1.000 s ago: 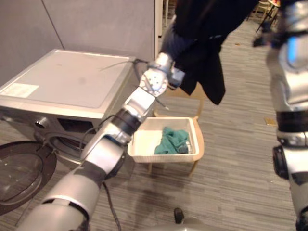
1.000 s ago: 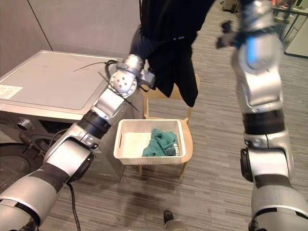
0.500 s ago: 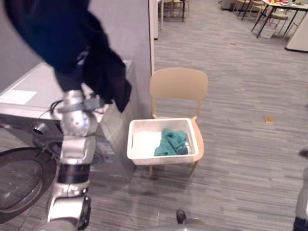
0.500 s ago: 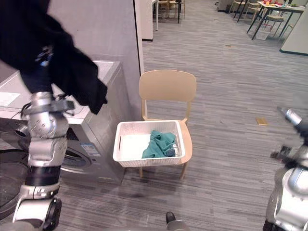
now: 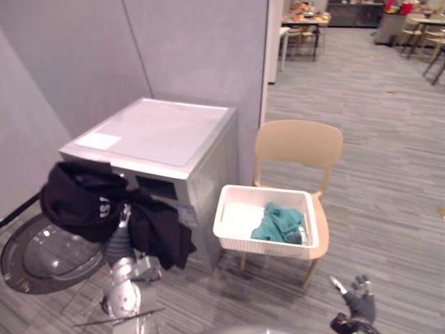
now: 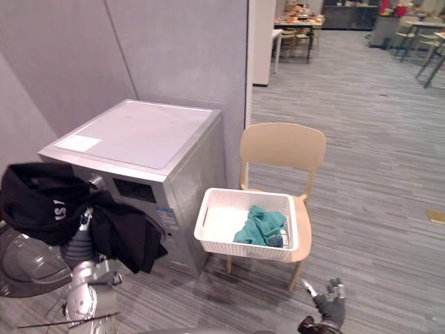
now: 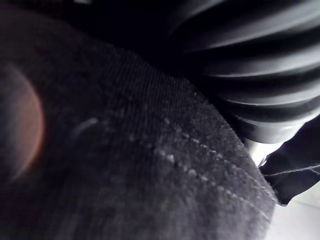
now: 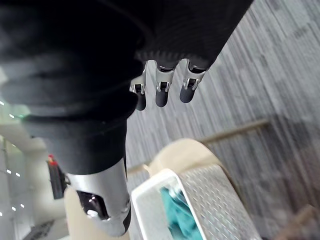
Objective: Pick up the laundry basket with both hands and put the clothes into the washing machine.
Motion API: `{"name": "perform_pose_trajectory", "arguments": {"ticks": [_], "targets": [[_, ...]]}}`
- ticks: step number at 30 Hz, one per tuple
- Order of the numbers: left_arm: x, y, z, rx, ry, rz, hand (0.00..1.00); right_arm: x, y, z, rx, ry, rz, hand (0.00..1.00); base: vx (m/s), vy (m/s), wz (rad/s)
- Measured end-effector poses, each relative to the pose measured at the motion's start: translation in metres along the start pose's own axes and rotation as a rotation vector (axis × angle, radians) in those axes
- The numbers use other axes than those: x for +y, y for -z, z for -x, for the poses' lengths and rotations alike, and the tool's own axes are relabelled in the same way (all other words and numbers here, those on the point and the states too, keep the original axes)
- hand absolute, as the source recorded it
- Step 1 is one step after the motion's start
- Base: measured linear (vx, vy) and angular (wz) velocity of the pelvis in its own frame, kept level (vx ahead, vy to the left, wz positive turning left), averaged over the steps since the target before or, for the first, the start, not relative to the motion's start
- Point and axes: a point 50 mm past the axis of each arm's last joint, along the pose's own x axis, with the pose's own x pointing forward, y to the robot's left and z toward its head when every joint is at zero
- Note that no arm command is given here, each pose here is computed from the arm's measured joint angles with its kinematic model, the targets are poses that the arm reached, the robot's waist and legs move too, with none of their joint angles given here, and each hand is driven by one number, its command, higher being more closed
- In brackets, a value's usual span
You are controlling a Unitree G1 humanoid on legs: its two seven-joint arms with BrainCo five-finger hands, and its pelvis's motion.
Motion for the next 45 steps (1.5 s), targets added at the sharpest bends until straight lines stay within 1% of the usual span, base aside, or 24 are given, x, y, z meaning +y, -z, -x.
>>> {"name": "perform_pose_trajectory", "arguments": {"ticks": [2, 4, 7, 11, 14, 16, 19, 20, 21, 23, 25, 28, 32, 35, 38, 42, 45], "targets": [[0.004, 0.012, 0.004, 0.064, -0.010, 0.003, 1.00, 0.010, 0.008, 0.002, 0.039, -0.066, 0.016, 0.00, -0.01, -0.047, 0.49], [0.009, 0.024, 0.009, 0.139, -0.025, -0.005, 1.00, 0.026, 0.012, 0.004, 0.063, -0.160, 0.036, 0.00, 0.00, -0.071, 0.53], [0.008, 0.029, 0.012, 0.176, -0.026, 0.010, 1.00, 0.042, 0.009, 0.002, 0.050, -0.238, 0.048, 0.00, 0.01, -0.059, 0.41], [0.003, 0.034, 0.014, 0.205, -0.002, 0.015, 1.00, 0.047, -0.002, -0.007, 0.012, -0.239, 0.063, 0.00, 0.06, -0.002, 0.52], [0.007, 0.042, 0.017, 0.242, 0.002, -0.002, 1.00, 0.051, -0.015, -0.016, -0.033, -0.230, 0.068, 0.00, 0.03, 0.185, 0.06], [0.006, 0.048, 0.017, 0.266, 0.004, -0.008, 1.00, 0.053, -0.022, -0.021, -0.060, -0.211, 0.047, 0.00, 0.10, 0.342, 0.15], [-0.004, 0.056, 0.010, 0.285, 0.025, -0.008, 1.00, 0.043, -0.033, -0.031, -0.086, -0.131, 0.001, 0.00, 0.11, 0.544, 0.10], [-0.005, 0.060, 0.008, 0.296, 0.028, -0.012, 1.00, 0.041, -0.031, -0.036, -0.073, -0.099, -0.005, 0.00, 0.14, 0.746, -0.12], [-0.002, 0.063, 0.005, 0.307, 0.011, -0.028, 1.00, 0.043, -0.018, -0.034, -0.015, -0.066, -0.038, 0.00, 0.17, 0.736, 0.07], [-0.008, 0.058, -0.003, 0.279, 0.034, -0.026, 1.00, 0.043, -0.013, -0.030, 0.000, -0.062, -0.041, 0.00, 0.17, 0.673, 0.00], [-0.017, 0.055, -0.011, 0.255, 0.066, -0.015, 1.00, 0.049, -0.019, -0.033, -0.016, -0.072, -0.059, 0.00, 0.13, 0.853, -0.63], [-0.023, 0.052, -0.017, 0.233, 0.094, -0.012, 1.00, 0.063, -0.031, -0.040, -0.044, -0.108, -0.093, 0.00, 0.11, 0.652, -1.02], [-0.024, 0.052, -0.019, 0.226, 0.091, -0.011, 1.00, 0.061, -0.026, -0.034, -0.033, -0.129, -0.095, 0.00, 0.07, 0.321, -0.31], [-0.030, 0.054, -0.016, 0.232, 0.105, 0.010, 1.00, 0.057, -0.032, -0.024, -0.072, -0.162, -0.118, 0.00, 0.06, 0.153, -0.41], [-0.038, 0.057, -0.013, 0.248, 0.131, 0.022, 1.00, 0.058, -0.028, -0.019, -0.061, -0.190, -0.118, 0.00, 0.08, 0.011, -0.44], [-0.061, 0.062, -0.007, 0.282, 0.228, 0.030, 1.00, 0.060, -0.028, -0.018, -0.059, -0.196, -0.137, 0.00, 0.11, -0.033, -0.06], [-0.061, 0.062, -0.006, 0.284, 0.230, 0.032, 1.00, 0.059, -0.029, -0.012, -0.075, -0.208, -0.152, 0.00, 0.15, -0.065, -0.03]]}}
